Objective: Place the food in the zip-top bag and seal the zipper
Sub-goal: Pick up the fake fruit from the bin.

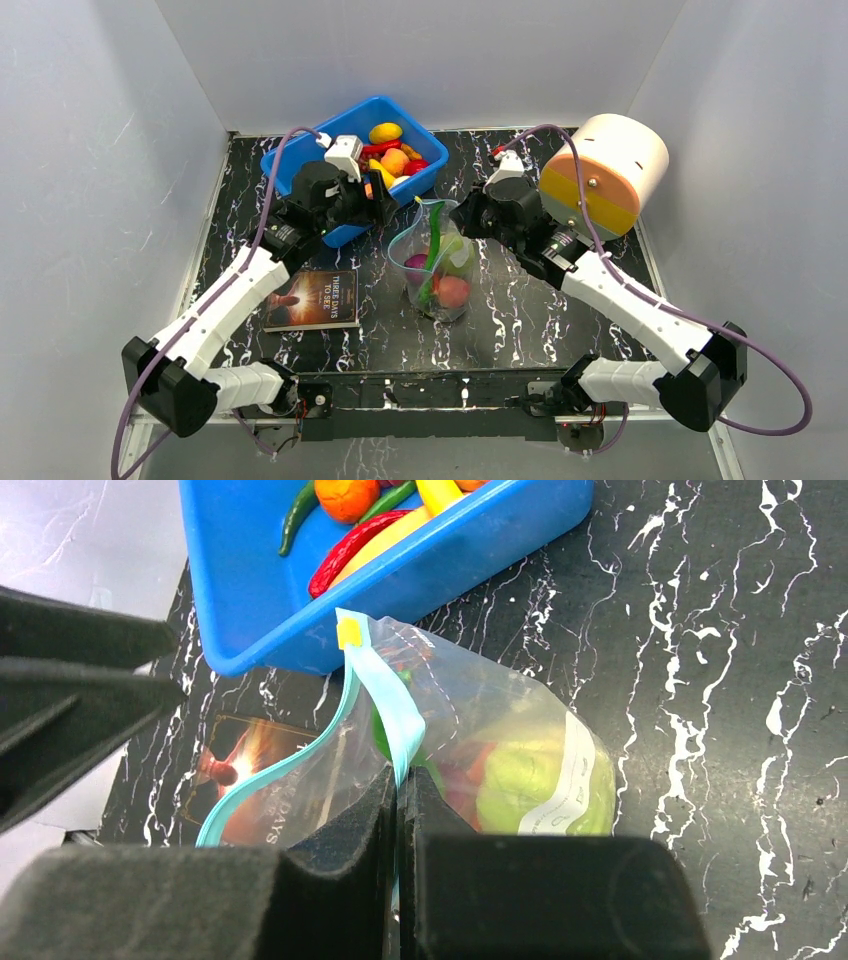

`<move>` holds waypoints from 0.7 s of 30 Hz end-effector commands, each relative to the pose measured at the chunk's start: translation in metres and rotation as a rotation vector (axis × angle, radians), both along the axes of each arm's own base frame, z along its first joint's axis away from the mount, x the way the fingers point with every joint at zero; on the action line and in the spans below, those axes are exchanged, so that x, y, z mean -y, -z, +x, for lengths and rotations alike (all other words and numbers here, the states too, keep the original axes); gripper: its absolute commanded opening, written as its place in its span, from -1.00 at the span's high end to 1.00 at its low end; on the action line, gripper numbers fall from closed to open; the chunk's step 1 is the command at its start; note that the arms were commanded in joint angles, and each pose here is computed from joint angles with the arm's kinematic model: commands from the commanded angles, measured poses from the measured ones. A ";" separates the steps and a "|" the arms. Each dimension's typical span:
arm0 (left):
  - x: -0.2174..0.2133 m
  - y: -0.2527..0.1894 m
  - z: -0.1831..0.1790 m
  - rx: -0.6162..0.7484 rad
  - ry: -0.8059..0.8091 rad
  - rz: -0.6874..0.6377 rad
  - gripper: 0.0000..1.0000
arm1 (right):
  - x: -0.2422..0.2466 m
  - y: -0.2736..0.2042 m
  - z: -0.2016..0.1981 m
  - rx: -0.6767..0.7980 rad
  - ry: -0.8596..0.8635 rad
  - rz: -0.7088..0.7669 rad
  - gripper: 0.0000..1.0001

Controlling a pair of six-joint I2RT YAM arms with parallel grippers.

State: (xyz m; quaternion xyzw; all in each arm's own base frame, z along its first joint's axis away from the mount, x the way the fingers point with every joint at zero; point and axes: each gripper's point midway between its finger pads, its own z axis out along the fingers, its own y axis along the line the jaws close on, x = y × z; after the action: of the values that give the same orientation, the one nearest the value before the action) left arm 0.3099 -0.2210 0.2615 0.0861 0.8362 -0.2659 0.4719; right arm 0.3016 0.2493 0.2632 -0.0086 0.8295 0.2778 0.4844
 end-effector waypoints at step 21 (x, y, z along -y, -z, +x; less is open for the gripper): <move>-0.130 0.050 0.155 -0.057 -0.461 0.216 -0.54 | -0.002 -0.050 -0.028 0.081 -0.110 0.114 1.00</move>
State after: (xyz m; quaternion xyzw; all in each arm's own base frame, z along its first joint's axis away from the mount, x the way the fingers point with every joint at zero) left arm 0.4275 -0.1069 0.1883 -0.0486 0.8920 -0.0718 0.4436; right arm 0.2775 0.2477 0.2759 -0.0401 0.8225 0.3089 0.4759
